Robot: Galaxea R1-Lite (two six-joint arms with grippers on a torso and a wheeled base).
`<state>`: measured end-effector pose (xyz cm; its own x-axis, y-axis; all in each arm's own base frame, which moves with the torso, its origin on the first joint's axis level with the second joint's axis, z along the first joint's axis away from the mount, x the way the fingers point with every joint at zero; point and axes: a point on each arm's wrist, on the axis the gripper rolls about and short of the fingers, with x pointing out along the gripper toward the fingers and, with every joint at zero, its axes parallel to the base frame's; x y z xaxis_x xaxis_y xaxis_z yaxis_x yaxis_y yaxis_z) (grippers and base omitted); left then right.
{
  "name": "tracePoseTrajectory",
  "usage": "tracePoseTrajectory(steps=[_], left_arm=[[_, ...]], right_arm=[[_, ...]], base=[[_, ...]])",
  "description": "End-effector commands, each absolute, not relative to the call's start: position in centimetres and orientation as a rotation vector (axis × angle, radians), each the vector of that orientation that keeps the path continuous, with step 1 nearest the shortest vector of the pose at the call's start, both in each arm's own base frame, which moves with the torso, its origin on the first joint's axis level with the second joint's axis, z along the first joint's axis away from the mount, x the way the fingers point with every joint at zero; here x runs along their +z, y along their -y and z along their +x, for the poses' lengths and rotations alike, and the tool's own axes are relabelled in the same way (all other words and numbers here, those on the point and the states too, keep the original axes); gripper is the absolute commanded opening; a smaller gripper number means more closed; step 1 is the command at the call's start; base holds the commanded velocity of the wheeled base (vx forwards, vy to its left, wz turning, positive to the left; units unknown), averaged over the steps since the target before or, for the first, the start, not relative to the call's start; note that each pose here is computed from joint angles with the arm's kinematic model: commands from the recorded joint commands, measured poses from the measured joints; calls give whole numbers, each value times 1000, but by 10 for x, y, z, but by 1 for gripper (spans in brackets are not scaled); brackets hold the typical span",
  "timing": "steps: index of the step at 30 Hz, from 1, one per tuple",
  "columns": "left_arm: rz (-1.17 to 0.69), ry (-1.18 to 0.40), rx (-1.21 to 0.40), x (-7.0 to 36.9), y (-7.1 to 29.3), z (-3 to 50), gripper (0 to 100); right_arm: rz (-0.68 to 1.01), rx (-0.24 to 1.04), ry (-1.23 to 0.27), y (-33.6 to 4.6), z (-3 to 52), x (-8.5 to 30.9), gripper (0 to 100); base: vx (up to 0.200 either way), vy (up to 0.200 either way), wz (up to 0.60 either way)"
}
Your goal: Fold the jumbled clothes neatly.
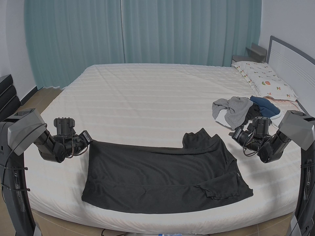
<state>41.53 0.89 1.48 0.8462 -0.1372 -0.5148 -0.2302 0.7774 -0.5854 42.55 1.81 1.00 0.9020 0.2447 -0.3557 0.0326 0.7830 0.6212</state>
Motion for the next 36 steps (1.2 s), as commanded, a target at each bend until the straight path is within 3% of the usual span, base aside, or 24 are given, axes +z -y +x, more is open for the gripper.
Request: tracePoseTrajectory(steps=[1,7,8,20,24,36], left_arm=[[-688,-574,54,14,-9,415,0],[-688,-577,55,12,-9,415,0],[-688,-577,55,12,-9,415,0],[-689,-578,58,12,-10,415,0],[-689,-577,60,11,-11,415,0],[-687,-582,61,8,-11,416,0]], right_arm=[[672,120,-464,-16,424,7,0],[657,119,-520,-20,428,6,0],[648,122,-528,-21,430,9,100],[497,234,-624,-64,464,49,100],[470,245,-701,-80,473,43,100],[409,199,-680,-82,492,18,100]], base=[[0,0,0],[0,0,0],[0,0,0],[0,0,0],[0,0,0],[0,0,0]])
